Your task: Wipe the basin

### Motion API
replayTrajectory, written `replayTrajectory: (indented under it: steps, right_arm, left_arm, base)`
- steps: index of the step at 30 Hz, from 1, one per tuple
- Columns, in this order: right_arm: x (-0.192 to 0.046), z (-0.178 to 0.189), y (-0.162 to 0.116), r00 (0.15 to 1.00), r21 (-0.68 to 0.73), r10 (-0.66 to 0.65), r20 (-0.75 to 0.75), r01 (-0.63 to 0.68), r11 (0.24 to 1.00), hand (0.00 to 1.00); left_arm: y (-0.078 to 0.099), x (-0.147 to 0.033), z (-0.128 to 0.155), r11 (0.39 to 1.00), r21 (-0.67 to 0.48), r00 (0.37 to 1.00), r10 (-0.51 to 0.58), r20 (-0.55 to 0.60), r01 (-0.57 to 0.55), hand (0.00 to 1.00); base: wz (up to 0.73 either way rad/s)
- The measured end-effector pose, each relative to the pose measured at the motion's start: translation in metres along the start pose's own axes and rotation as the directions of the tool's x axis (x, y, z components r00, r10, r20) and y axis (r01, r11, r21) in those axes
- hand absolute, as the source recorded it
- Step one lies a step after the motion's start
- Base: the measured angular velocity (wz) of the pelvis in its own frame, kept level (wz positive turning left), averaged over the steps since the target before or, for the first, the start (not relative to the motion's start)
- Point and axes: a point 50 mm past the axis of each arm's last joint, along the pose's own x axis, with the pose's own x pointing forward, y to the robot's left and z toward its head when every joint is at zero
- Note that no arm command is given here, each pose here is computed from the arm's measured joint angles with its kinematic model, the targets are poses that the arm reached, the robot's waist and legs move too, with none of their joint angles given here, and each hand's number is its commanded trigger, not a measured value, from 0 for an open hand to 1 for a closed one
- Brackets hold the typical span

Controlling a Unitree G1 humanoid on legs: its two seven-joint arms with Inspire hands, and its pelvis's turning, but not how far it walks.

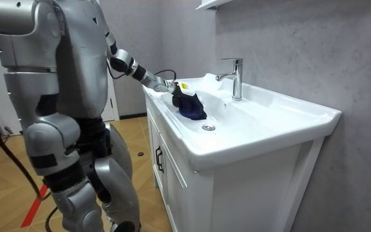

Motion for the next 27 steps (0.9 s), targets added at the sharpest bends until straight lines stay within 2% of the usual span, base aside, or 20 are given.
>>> replayTrajectory:
  steps: [3, 6, 8, 11, 14, 20, 27]
  right_arm:
    - [0.001, 0.000, 0.011, 1.000, -0.015, 0.015, -0.005, -0.015, 1.000, 0.00]
    - [0.001, -0.001, 0.024, 0.999, -0.030, 0.043, -0.012, -0.043, 0.999, 0.00]
    - [0.001, 0.003, 0.028, 0.999, -0.066, 0.050, -0.004, -0.050, 0.997, 0.00]
    - [0.001, 0.010, 0.035, 0.998, -0.081, 0.053, 0.018, -0.051, 0.995, 0.00]
    - [0.001, 0.011, 0.045, 0.997, -0.090, 0.077, 0.023, -0.074, 0.993, 0.00]
    - [0.000, 0.016, 0.058, 0.992, -0.086, 0.120, 0.041, -0.116, 0.989, 0.00]
    - [0.000, 0.015, 0.062, 0.989, -0.029, 0.140, 0.045, -0.138, 0.990, 0.00]
  left_arm:
    - [0.008, 0.007, -0.003, 0.999, -0.052, 0.999, -0.006, -0.043, 0.003, 1.00]
    - [0.024, 0.014, -0.001, 0.989, -0.143, 0.997, 0.032, -0.068, -0.042, 1.00]
    - [0.033, 0.017, 0.003, 0.982, -0.177, 0.996, 0.061, -0.070, -0.073, 1.00]
    - [0.044, 0.019, 0.017, 0.951, -0.294, 0.994, 0.082, -0.073, -0.100, 1.00]
    - [0.051, 0.021, 0.027, 0.934, -0.340, 0.993, 0.098, -0.063, -0.113, 1.00]
    - [0.066, 0.023, 0.040, 0.863, -0.490, 0.993, 0.106, -0.060, -0.121, 1.00]
    - [0.072, 0.022, 0.057, 0.734, -0.675, 0.995, 0.103, -0.005, -0.079, 1.00]
  base:
    - [-0.08]
    - [-0.04]
    - [0.00]
    - [0.03]
    - [0.04]
    - [0.14]
    - [0.11]
